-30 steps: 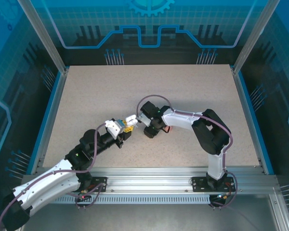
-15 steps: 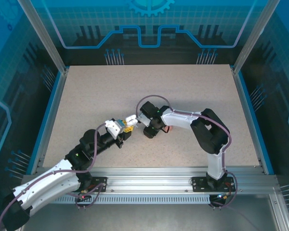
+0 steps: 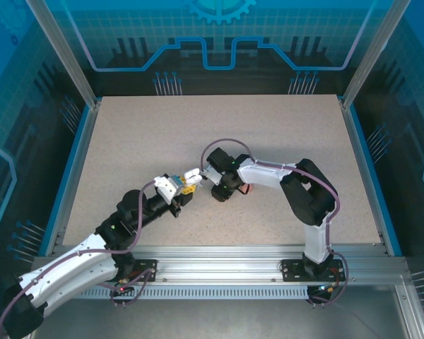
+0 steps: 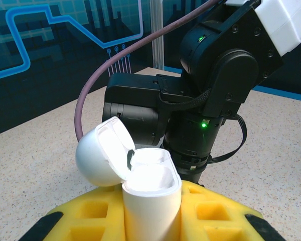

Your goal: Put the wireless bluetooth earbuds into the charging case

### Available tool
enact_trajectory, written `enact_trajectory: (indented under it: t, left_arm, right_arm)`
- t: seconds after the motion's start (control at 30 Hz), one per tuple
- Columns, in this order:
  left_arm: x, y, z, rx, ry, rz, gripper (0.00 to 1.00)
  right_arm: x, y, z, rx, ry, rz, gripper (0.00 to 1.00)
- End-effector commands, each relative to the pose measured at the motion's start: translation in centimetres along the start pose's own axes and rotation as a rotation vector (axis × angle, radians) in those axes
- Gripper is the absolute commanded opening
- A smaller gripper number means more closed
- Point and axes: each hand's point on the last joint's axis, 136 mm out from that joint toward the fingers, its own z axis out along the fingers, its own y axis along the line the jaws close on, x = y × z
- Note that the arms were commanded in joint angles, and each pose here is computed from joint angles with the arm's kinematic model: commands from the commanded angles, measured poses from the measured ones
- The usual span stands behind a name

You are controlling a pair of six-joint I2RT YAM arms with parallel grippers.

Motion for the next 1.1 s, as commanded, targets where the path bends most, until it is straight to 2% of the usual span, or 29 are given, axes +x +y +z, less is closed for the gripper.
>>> enact_trajectory:
  t: [0.0,0.27,1.07]
  left_arm:
    - [-1.1,0.2,-0.1,-0.013,-0.030,0.005,0.00]
    - [-1.2,0.1,-0.1,-0.011,-0.032,0.006,0.00]
    - [-1.3,0.2,-0.1,-0.014,-0.032,0.014,0.00]
  right_arm:
    - [1.6,0.2,0.0,-0.027,0.042,0.023,0.33]
    - [1.7,0.3,-0.7,-0.029,0.030,0.016,0.37]
    - [0.3,0.4,0.8,-0.036,0.005,0.020,0.30]
